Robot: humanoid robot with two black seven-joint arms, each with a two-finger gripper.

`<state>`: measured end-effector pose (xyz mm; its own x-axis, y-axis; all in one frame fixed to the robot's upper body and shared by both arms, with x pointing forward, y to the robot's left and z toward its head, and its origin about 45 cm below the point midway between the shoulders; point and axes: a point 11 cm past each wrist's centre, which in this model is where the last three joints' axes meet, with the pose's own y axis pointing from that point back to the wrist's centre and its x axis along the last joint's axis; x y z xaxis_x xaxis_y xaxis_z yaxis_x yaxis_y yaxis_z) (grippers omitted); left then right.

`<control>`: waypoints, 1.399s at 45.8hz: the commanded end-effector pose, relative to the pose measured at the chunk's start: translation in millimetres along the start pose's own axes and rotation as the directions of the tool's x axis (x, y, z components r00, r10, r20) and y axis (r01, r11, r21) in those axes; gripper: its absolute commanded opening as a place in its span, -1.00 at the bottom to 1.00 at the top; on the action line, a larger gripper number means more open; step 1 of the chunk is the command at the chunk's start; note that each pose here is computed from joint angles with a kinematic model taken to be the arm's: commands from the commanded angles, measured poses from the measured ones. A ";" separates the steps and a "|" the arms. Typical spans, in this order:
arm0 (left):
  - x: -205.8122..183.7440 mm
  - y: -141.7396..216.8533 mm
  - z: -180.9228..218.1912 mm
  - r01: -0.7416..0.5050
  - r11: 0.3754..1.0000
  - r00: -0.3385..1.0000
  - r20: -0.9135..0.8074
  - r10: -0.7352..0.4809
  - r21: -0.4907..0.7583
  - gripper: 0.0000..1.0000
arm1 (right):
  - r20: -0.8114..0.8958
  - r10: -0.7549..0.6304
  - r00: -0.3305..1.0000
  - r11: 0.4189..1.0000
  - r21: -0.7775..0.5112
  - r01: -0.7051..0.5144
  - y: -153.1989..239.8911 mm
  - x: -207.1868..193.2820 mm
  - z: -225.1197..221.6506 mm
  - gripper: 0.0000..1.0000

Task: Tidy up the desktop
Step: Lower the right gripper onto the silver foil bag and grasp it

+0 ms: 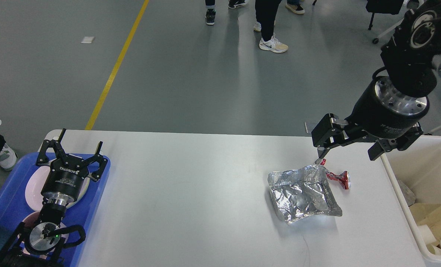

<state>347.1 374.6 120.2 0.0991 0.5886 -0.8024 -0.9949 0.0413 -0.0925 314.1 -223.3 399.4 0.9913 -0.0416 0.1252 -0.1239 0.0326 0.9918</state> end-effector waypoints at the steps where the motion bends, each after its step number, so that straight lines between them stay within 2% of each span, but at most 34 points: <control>1: 0.0 0.0 0.0 0.000 1.000 1.000 0.000 0.000 0.000 0.93 | 0.035 0.011 0.999 1.000 -0.016 -0.010 -23.5 3.2 9.2 1.00; 6: 0.0 0.0 0.0 0.000 1.000 1.000 0.000 0.000 0.000 0.93 | 0.023 -0.013 1.000 0.999 -0.041 0.014 -70.8 9.0 23.8 0.88; 12: 0.0 0.0 0.0 0.000 1.000 1.000 0.000 0.000 0.000 0.93 | 0.038 -0.013 0.999 0.994 -0.108 0.017 -139.0 28.3 57.8 0.89; 16: 0.0 0.0 0.0 0.000 1.000 1.000 0.000 0.000 0.000 0.93 | 0.049 0.006 0.999 0.996 -0.089 -0.002 -175.3 41.0 71.9 0.87; 18: 0.0 0.0 0.0 0.000 1.000 1.000 0.000 0.000 0.000 0.93 | 0.028 0.010 1.000 0.997 -0.070 -0.008 -188.9 43.2 75.0 0.78; 24: 0.0 0.0 0.0 0.000 1.000 1.000 0.000 0.000 0.000 0.93 | -0.059 -0.003 0.998 0.999 0.038 0.005 -205.9 38.5 65.7 0.75; 34: 0.0 0.0 -0.2 0.000 1.000 1.000 0.000 0.000 0.002 0.93 | -0.147 0.063 0.987 0.997 -0.029 -0.068 -289.2 32.0 53.6 0.87; 49: 0.0 0.0 -0.2 0.000 1.000 1.000 0.000 0.000 0.002 0.93 | -0.193 0.167 0.967 0.977 -0.098 -0.188 -327.0 31.2 84.6 0.82; 64: 0.0 0.0 0.0 0.000 1.000 1.000 0.000 0.000 0.000 0.93 | -0.180 0.152 0.972 0.979 -0.105 -0.173 -350.8 5.3 96.1 0.82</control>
<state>347.2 374.6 120.2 0.0993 0.5887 -0.8022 -0.9948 0.0420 -0.0923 367.1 -327.9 66.0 0.9550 0.1478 0.2570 -0.2781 0.1465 0.9493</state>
